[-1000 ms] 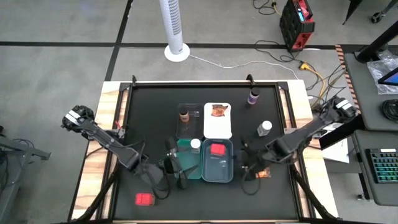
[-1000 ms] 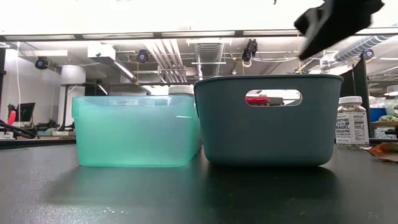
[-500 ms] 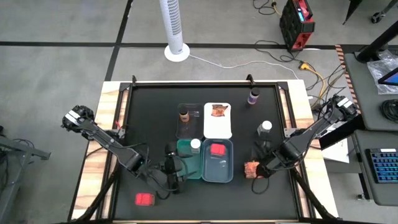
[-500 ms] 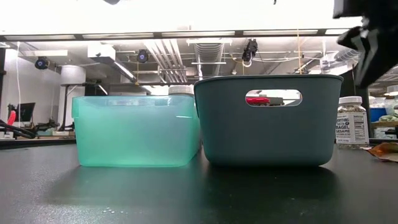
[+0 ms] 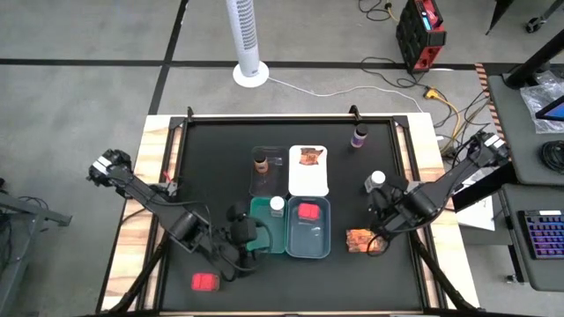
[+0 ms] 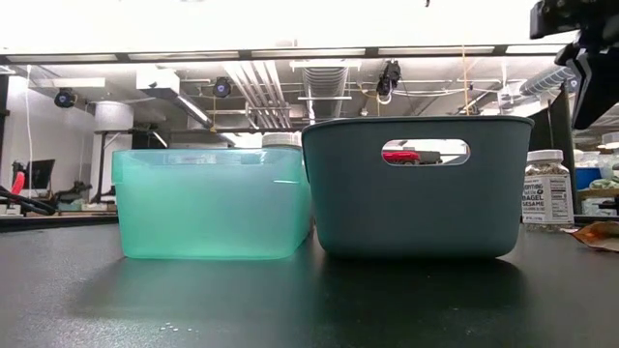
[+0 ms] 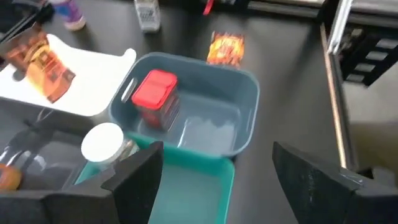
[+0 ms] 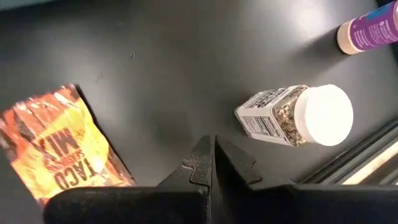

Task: Sort spices by type
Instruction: Put the white seasoning bottle into the white bin

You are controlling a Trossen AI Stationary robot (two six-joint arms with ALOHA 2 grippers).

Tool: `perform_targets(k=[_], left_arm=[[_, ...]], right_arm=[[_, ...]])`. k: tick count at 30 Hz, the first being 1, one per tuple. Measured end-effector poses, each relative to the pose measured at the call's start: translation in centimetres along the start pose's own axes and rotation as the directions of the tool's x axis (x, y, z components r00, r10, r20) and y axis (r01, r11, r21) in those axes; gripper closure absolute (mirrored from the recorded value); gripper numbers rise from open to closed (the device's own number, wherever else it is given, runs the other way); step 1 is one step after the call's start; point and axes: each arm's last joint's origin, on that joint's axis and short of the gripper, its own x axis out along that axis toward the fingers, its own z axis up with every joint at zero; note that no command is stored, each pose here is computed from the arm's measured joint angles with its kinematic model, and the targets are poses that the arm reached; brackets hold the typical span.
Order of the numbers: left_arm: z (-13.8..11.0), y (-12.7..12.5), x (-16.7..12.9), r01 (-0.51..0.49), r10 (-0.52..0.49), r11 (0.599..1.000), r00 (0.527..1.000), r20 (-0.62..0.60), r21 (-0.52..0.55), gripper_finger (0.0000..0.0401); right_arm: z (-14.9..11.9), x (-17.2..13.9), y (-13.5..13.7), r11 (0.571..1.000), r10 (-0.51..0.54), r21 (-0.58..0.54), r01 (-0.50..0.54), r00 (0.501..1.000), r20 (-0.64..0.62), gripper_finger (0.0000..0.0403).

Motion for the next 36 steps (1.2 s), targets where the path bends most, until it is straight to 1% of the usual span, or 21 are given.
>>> perform_targets(k=[2,3,6,9,12,15,17,19,21,24,26,28,32,34,36], left_arm=[[-0.2,0.0,0.0,0.005,-0.005,1.000,0.999,-0.045,0.017,0.0116],[-0.3,0.0,0.0,0.023,-0.023,1.000,0.997,-0.070,0.012,0.0116],[-0.9,-0.2,0.0,0.100,-0.107,0.994,0.981,-0.164,-0.051,0.0116],[-1.6,-0.4,0.0,0.164,-0.197,0.977,0.940,-0.278,-0.139,0.0116],[-2.2,-0.4,-0.3,0.207,-0.270,0.958,0.883,-0.383,-0.199,0.0116],[-2.8,-0.4,-0.5,0.204,-0.317,0.940,0.814,-0.487,-0.272,0.0116],[-3.2,-0.5,-0.7,0.208,-0.368,0.921,0.744,-0.558,-0.329,0.0116],[-3.4,-0.3,-1.1,0.209,-0.390,0.915,0.676,-0.625,-0.345,0.0116],[-3.5,-0.2,-1.3,0.209,-0.391,0.916,0.654,-0.648,-0.342,0.0116],[-3.6,-0.1,-1.4,0.227,-0.379,0.924,0.651,-0.657,-0.308,0.0116],[-3.5,-0.1,-1.3,0.220,-0.365,0.929,0.673,-0.643,-0.296,0.0116],[-3.5,-0.1,-1.2,0.190,-0.350,0.932,0.687,-0.636,-0.308,0.0116],[-3.8,-0.4,-1.1,0.151,-0.346,0.929,0.681,-0.645,-0.339,0.0116],[-4.1,-0.7,-1.0,0.150,-0.341,0.931,0.677,-0.652,-0.332,0.0116],[-4.3,-0.8,-0.9,0.150,-0.323,0.939,0.690,-0.648,-0.309,0.0116]], right_arm=[[0.0,-0.1,0.0,1.000,0.007,0.010,-0.007,1.000,0.005,0.0394],[0.1,0.0,0.1,1.000,0.014,0.013,-0.014,1.000,0.010,0.0394],[0.3,0.1,0.5,0.999,0.038,0.008,-0.038,0.999,0.027,0.0394],[0.6,0.0,1.0,0.996,0.081,-0.031,-0.079,0.995,0.058,0.0394],[0.9,-0.1,1.4,0.990,0.123,-0.076,-0.116,0.988,0.089,0.0394],[1.1,-0.1,1.6,0.985,0.150,-0.098,-0.139,0.983,0.109,0.0393],[1.2,-0.1,1.7,0.985,0.157,-0.097,-0.146,0.981,0.115,0.0393],[1.3,-0.2,1.8,0.985,0.163,-0.086,-0.153,0.979,0.120,0.0393],[1.3,-0.2,1.8,0.985,0.168,-0.057,-0.162,0.978,0.124,0.0393],[1.3,-0.2,1.9,0.986,0.168,-0.026,-0.166,0.978,0.125,0.0393],[1.3,-0.1,1.8,0.986,0.167,-0.001,-0.168,0.978,0.123,0.0393],[1.4,-0.1,1.6,0.986,0.160,0.038,-0.165,0.981,0.113,0.0393],[1.5,0.0,1.2,0.980,0.172,0.093,-0.178,0.983,0.064,0.0393],[1.5,-0.2,0.9,0.978,0.168,0.122,-0.170,0.985,0.024,0.0393],[1.8,-0.8,0.6,0.975,0.159,0.157,-0.160,0.987,0.015,0.0393]])
